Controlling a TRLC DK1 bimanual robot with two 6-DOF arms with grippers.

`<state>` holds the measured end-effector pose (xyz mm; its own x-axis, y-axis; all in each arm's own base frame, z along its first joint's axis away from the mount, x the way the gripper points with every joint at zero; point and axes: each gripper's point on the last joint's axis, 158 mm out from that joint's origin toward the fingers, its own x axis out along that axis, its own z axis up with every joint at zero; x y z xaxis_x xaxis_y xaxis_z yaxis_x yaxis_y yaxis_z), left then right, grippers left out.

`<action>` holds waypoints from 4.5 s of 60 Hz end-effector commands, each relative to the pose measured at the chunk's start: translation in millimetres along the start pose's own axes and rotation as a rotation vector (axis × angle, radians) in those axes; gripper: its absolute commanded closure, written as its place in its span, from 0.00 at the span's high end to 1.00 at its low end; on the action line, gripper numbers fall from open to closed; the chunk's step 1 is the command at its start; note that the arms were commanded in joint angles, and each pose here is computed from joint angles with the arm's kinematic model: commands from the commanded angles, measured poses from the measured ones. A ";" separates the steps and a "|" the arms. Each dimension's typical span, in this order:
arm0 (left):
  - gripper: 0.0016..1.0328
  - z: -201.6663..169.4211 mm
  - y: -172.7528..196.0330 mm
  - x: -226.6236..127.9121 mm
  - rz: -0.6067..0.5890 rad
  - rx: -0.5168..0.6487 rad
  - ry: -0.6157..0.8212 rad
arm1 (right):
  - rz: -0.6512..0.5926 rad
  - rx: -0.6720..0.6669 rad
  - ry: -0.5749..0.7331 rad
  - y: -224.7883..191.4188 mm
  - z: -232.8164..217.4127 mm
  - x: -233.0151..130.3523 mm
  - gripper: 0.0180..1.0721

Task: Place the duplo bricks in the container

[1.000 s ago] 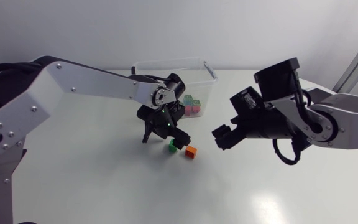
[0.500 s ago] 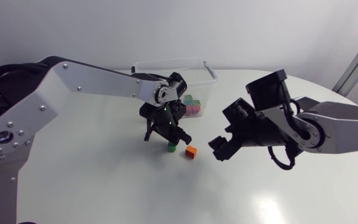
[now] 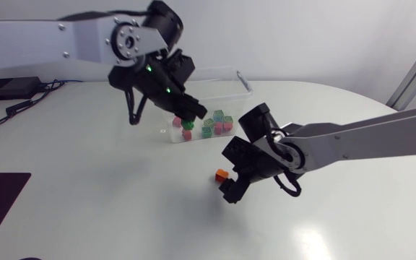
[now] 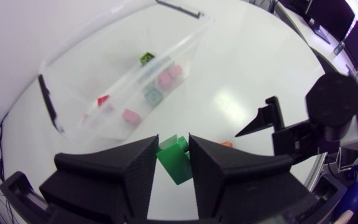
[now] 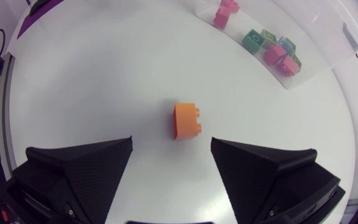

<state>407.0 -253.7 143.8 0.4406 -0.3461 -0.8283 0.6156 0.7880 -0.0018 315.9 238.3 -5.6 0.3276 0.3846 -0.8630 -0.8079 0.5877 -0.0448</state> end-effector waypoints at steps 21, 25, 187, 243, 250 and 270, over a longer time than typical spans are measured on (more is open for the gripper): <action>0.23 64.4 60.4 -28.4 0.116 0.002 -0.279 | -0.021 -0.045 0.067 -4.5 5.7 33.0 0.44; 0.23 73.3 68.0 -23.3 0.130 0.001 -0.323 | -0.035 -0.046 0.077 -6.6 4.2 34.4 0.33; 0.96 -74.7 143.1 -175.9 0.562 -0.114 -0.568 | -0.749 0.351 -0.487 -194.0 78.6 -247.5 0.95; 0.96 -134.8 128.8 -226.3 0.701 -0.130 -0.772 | -1.001 0.347 -0.579 -134.5 -63.7 -327.7 0.95; 0.96 -144.8 124.4 -227.6 0.703 -0.141 -0.798 | -1.005 0.356 -0.608 -128.1 -73.7 -325.5 0.95; 0.96 -177.6 113.5 -206.2 0.658 -0.213 -0.831 | -0.941 0.434 -0.719 -114.1 -94.8 -298.6 0.95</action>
<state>273.2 -2.9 228.5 0.9985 0.0067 -0.0550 0.0033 0.9837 0.1799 265.6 -10.3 220.0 0.9882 -0.0926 -0.1219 0.0594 0.9659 -0.2520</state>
